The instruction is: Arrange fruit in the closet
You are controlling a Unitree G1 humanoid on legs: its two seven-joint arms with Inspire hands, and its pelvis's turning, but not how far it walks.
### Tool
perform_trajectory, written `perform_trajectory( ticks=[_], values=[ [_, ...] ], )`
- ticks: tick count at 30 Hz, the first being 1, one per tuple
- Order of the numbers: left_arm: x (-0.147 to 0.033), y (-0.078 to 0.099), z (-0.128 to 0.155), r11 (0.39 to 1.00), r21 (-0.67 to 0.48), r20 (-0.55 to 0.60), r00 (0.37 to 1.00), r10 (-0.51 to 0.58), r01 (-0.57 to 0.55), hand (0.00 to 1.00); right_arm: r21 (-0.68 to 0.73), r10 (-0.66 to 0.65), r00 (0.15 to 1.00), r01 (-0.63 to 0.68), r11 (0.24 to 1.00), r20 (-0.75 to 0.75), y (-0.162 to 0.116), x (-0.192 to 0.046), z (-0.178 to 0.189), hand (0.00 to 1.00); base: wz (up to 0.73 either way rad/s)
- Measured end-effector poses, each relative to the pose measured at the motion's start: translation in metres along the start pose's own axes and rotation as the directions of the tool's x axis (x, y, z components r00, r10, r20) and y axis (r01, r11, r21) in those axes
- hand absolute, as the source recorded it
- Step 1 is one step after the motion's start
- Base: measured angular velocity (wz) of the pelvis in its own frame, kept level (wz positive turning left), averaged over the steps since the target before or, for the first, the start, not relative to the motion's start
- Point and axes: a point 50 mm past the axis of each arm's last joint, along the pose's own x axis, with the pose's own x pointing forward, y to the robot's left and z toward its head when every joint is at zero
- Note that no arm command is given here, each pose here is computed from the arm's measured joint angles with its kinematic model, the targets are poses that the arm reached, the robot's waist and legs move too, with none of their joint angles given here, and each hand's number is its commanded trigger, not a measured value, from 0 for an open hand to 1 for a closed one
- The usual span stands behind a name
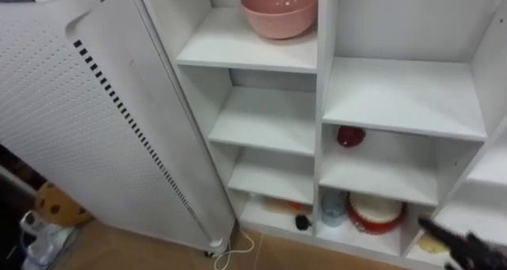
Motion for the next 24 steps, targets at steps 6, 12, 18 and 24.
perform_trajectory(
  ticks=[6,12,18,24],
  values=[
    [0.001,0.016,-0.001,0.998,-0.027,0.013,0.999,0.051,-0.051,0.00,-0.221,-0.048,0.992,0.021,0.975,-0.118,-0.036,-0.010,-0.040,0.00,-0.10],
    [0.000,0.017,-0.006,0.997,0.023,0.016,0.998,0.068,-0.068,0.00,-0.480,-0.122,0.918,-0.081,0.874,-0.377,-0.072,-0.042,-0.131,0.00,0.16],
    [-0.003,0.016,-0.013,0.993,0.031,0.012,0.993,0.115,-0.115,0.00,-0.563,-0.144,0.839,-0.214,0.799,-0.524,-0.089,-0.071,-0.180,0.00,0.03],
    [-0.004,0.003,-0.015,0.992,-0.039,-0.014,0.993,0.121,-0.121,0.00,-0.513,-0.107,0.788,-0.284,0.810,-0.606,-0.080,-0.088,-0.214,0.00,-0.08]
  ],
)
